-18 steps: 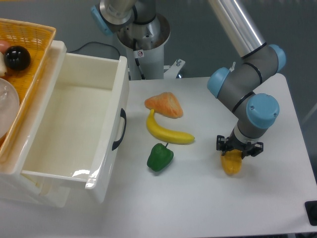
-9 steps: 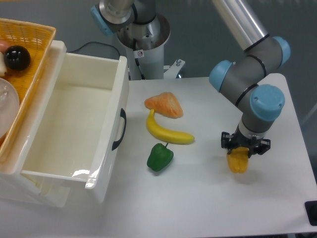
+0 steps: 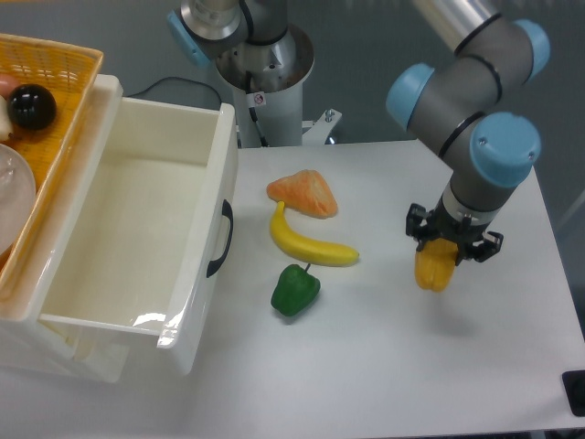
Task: Pick up the yellow pepper
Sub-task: 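Lift the gripped yellow pepper up off the table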
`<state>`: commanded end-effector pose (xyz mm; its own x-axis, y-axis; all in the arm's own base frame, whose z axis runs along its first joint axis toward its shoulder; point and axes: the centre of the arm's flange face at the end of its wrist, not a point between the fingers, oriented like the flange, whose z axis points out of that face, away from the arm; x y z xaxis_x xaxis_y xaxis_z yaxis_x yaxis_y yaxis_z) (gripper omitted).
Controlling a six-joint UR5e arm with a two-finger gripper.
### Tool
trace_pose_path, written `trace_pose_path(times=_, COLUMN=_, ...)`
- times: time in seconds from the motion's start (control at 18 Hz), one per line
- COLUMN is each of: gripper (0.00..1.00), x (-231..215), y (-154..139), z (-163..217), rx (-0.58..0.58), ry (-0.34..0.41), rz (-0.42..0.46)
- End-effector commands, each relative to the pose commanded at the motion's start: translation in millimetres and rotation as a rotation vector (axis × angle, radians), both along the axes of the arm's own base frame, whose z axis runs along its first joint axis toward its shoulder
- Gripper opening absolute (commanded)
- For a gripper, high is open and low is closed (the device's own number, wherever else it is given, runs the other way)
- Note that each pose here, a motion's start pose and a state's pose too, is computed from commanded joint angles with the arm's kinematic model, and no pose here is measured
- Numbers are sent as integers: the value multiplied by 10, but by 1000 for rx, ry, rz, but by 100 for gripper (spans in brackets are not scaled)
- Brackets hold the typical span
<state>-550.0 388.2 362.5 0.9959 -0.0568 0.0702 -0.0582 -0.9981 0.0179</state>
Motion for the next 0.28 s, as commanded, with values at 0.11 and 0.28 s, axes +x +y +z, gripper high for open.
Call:
trace_pose_path(times=0.11, gripper=23, x=-4, y=-88, z=41, rx=-31, ry=0, rz=-43)
trace_pose_path(times=0.28, gripper=23, x=-4, y=-96, z=41, rx=-47, ry=4, rz=-49)
